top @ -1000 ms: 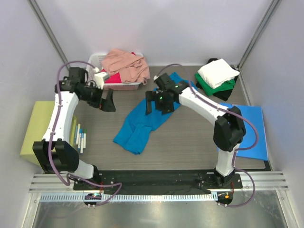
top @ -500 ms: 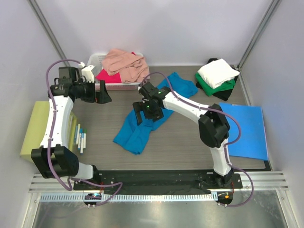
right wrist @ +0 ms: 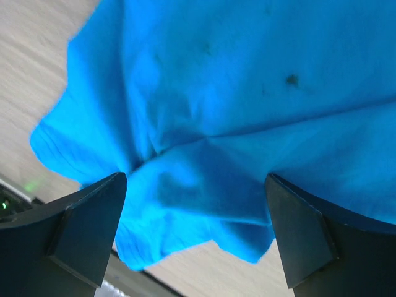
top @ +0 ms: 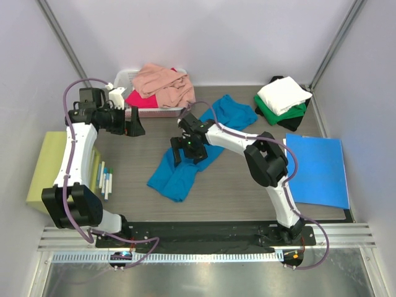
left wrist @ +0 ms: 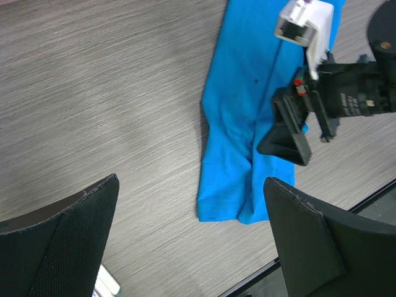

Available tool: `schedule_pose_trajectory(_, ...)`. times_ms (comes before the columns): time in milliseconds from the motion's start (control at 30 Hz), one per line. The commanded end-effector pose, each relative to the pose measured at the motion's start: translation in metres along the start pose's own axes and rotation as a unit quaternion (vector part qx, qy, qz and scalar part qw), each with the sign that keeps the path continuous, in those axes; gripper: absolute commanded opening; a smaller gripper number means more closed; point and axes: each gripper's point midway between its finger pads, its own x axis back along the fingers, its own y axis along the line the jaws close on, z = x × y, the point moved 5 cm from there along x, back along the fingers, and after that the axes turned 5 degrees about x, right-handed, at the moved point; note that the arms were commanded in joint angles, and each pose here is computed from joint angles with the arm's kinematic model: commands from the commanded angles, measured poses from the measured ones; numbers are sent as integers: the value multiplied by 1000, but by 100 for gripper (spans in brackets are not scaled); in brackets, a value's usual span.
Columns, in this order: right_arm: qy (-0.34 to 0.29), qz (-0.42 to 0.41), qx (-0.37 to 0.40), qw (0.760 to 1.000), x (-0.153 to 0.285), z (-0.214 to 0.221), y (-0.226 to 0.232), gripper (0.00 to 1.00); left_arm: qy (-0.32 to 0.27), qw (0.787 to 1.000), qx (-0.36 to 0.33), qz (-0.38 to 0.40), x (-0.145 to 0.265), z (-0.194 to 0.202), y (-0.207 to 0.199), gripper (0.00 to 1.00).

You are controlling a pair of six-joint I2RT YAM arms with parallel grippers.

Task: Fold and stack the t-shirts
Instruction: Fold the tshirt

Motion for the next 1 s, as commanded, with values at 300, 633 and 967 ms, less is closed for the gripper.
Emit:
schedule_pose_trajectory(300, 49, 48, -9, 998, 39, 84, -29, 100, -2, 999, -14, 30, -4, -9, -1, 100)
schedule_pose_trajectory(633, 31, 38, -2, 999, 20, 34, -25, 100, 3, 999, -20, 32, 4, -6, -6, 100)
schedule_pose_trajectory(967, -23, 62, 38, 997, 94, 28, -4, 100, 15, 999, -28, 28, 5, -4, -5, 100)
